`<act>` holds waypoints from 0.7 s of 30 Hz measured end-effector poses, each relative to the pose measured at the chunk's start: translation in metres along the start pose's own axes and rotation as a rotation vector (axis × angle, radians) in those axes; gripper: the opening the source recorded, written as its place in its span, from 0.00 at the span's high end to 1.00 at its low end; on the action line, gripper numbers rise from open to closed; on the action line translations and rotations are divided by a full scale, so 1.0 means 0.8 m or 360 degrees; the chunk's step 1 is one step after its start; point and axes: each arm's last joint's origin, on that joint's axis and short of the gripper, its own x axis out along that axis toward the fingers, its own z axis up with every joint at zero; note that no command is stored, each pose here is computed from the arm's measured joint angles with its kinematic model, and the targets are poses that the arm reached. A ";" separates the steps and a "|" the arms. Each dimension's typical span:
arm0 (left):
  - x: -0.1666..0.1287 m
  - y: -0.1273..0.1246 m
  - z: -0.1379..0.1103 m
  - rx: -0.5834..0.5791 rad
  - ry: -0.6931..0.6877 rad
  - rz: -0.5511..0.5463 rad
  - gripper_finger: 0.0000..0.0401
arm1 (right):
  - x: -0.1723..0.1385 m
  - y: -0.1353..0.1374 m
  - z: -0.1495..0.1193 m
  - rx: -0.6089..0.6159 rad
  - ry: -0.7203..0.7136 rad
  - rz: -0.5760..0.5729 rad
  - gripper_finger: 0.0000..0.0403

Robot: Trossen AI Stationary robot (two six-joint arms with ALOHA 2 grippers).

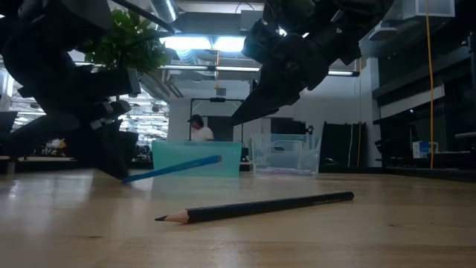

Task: Sort pens & pencils
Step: Put the blue pencil into the blue bin

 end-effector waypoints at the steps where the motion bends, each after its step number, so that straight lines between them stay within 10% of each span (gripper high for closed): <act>1: 0.000 0.000 0.000 0.0001 0.0000 0.0000 1.00 | 0.000 0.000 0.000 0.0001 0.0000 0.0000 0.75; 11: 0.001 0.000 -0.001 0.0000 0.0014 -0.0018 1.00 | 0.000 0.005 0.002 0.0150 -0.0020 0.0059 0.73; 21: 0.001 -0.002 0.000 -0.0006 0.0007 -0.0048 1.00 | 0.002 0.033 0.005 0.0351 0.0017 0.0127 0.50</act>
